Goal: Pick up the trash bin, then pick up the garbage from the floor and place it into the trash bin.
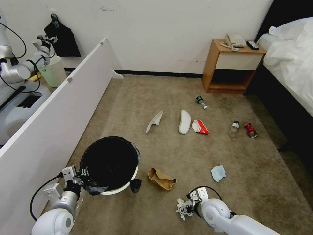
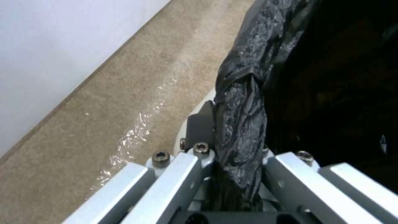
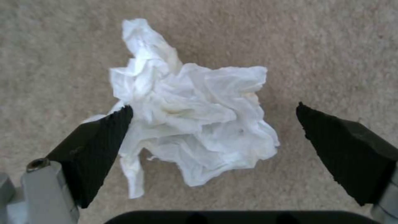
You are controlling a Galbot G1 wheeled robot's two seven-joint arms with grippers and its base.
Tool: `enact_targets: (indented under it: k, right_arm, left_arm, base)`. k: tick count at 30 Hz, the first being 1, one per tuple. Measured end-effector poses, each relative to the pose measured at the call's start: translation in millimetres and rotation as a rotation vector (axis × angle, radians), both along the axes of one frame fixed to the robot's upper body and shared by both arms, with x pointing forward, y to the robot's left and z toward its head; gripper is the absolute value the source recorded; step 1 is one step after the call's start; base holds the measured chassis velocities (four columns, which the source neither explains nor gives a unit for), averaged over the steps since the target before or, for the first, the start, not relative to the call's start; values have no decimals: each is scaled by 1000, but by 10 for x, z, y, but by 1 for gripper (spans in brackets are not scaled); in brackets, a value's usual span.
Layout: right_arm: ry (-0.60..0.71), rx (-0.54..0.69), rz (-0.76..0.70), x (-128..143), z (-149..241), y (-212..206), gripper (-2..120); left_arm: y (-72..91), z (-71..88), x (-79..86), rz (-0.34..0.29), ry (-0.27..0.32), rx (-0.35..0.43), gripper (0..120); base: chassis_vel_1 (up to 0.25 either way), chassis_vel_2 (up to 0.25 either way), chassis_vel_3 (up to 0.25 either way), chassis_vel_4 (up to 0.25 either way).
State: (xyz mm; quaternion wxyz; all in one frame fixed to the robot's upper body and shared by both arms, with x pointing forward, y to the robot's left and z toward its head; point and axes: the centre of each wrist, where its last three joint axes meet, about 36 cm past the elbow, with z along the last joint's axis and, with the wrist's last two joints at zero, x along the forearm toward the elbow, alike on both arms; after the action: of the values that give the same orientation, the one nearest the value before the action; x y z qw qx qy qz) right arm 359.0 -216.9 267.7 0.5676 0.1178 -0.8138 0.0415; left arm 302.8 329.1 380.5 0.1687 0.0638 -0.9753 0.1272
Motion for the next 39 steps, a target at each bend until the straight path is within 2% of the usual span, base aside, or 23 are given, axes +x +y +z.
enact_targets:
  k: [20, 39]
  right_arm:
    - [-11, 9, 11, 92, -91, 137, 100]
    - [-5, 39, 34, -14, 63, 316, 100]
  left_arm:
    - [52, -20, 15, 8, 2, 4, 2]
    - [67, -23, 35, 3, 1, 4, 2]
  base:
    - [0, 0, 0, 0]
    - [0, 0, 0, 0]
